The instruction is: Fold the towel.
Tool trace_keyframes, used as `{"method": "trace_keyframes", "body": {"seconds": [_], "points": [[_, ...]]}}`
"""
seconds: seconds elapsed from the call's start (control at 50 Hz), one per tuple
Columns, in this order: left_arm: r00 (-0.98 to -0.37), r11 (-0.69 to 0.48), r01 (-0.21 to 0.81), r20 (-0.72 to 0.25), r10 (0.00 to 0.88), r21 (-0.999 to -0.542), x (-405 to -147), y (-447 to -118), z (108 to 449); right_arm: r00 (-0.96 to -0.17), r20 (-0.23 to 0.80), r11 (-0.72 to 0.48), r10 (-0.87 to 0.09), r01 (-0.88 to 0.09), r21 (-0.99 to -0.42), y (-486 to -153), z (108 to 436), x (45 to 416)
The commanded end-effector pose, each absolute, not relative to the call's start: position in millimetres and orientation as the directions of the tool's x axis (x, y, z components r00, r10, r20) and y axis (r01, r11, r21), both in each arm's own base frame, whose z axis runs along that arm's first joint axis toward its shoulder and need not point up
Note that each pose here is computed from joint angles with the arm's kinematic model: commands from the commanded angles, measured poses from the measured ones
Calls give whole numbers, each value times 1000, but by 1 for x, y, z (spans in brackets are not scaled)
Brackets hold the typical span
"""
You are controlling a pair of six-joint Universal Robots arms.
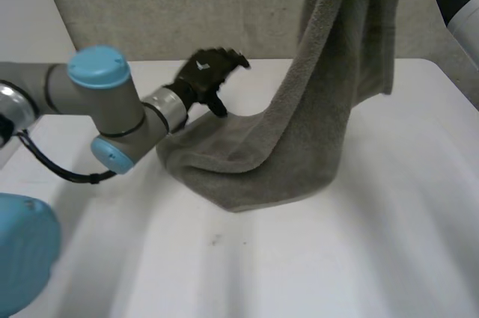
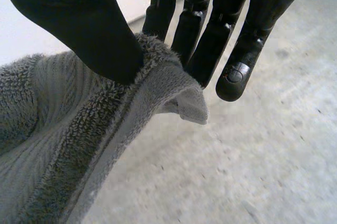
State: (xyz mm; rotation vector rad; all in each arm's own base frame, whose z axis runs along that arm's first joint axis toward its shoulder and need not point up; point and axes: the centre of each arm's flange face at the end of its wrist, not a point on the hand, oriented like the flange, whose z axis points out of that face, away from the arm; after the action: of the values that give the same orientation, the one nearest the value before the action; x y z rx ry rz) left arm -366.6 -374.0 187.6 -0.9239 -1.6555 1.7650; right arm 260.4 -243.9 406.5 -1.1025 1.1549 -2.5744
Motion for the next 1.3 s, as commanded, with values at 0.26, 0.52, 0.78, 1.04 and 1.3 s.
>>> {"method": "trace_keyframes", "body": {"seconds": [0.26,0.52,0.78,1.04,1.3], "points": [[-432,202,98,141,891,-975,-397,-350,129,-677,602,-708,-423,-168,-686,-217,408,257],[-842,-341,-160,-52,536,-926,-355,-423,283,-711,599,-705,-369,-206,-678,-263,402,264],[-921,-492,-159,-51,386,-856,-320,-378,370,-789,597,-802,-146,-260,-538,-313,394,272],[-893,-165,246,-289,345,-955,-288,-298,221,-622,619,-558,-480,-329,-762,-321,262,261],[-702,43,537,-418,577,-843,-303,-187,123,-543,473,-147,-695,-535,-832,-281,153,222]]}}
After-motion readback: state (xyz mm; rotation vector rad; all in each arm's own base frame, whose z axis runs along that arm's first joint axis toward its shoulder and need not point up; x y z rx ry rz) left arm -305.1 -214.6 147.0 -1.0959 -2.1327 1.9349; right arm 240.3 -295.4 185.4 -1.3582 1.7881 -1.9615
